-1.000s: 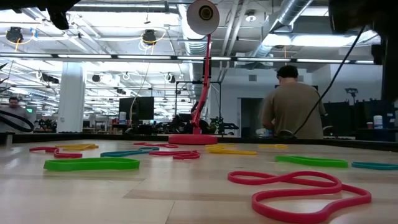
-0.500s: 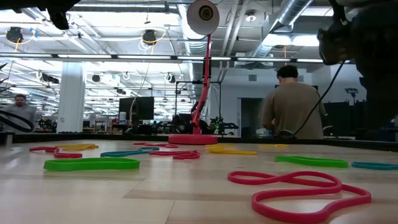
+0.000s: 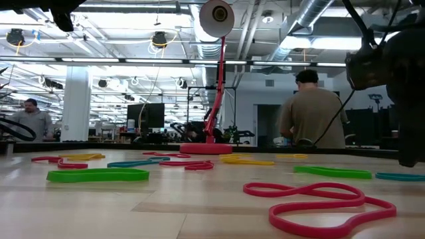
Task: Pick and place rubber bands into bin
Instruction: Put the blue rubber band into the container
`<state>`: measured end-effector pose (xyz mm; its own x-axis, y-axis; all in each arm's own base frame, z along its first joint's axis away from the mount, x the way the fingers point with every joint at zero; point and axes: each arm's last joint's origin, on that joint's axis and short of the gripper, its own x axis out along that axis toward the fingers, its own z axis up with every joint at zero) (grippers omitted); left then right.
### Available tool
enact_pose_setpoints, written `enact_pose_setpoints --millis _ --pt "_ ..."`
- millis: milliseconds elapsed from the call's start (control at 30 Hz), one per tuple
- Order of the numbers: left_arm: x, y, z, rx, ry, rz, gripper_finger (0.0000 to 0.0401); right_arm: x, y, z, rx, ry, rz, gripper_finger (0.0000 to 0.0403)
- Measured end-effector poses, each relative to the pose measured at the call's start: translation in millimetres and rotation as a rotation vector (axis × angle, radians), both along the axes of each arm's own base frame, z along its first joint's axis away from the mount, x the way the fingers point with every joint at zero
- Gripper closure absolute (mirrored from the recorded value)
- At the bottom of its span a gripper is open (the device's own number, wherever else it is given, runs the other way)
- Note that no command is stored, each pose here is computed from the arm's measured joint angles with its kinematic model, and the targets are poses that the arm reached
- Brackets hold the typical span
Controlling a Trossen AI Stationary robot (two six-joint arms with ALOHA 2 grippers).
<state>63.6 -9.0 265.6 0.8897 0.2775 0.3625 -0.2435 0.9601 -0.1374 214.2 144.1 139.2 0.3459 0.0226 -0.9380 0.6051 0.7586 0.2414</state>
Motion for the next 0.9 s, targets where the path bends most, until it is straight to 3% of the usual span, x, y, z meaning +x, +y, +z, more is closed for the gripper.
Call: enact_pose_setpoints --millis 333,500,667,900 --pt "0.1 0.0 -0.1 0.006 0.004 0.005 0.0319 -0.6 -0.6 -12.9 -0.009 0.001 -0.002 0.0321" --pt "3.0 -1.2 -6.3 -0.078 0.041 -0.036 0.0319 4.4 1.3 -25.0 -0.053 0.031 0.046 0.0321" --pt "4.3 -2.6 2.7 -0.060 0.057 -0.063 0.0319 8.2 0.3 -20.9 -0.031 0.034 0.050 0.0321" --pt "40.9 -18.5 23.5 0.010 0.359 -0.043 0.0319 11.0 -4.2 -14.5 -0.011 0.031 0.083 0.0321"
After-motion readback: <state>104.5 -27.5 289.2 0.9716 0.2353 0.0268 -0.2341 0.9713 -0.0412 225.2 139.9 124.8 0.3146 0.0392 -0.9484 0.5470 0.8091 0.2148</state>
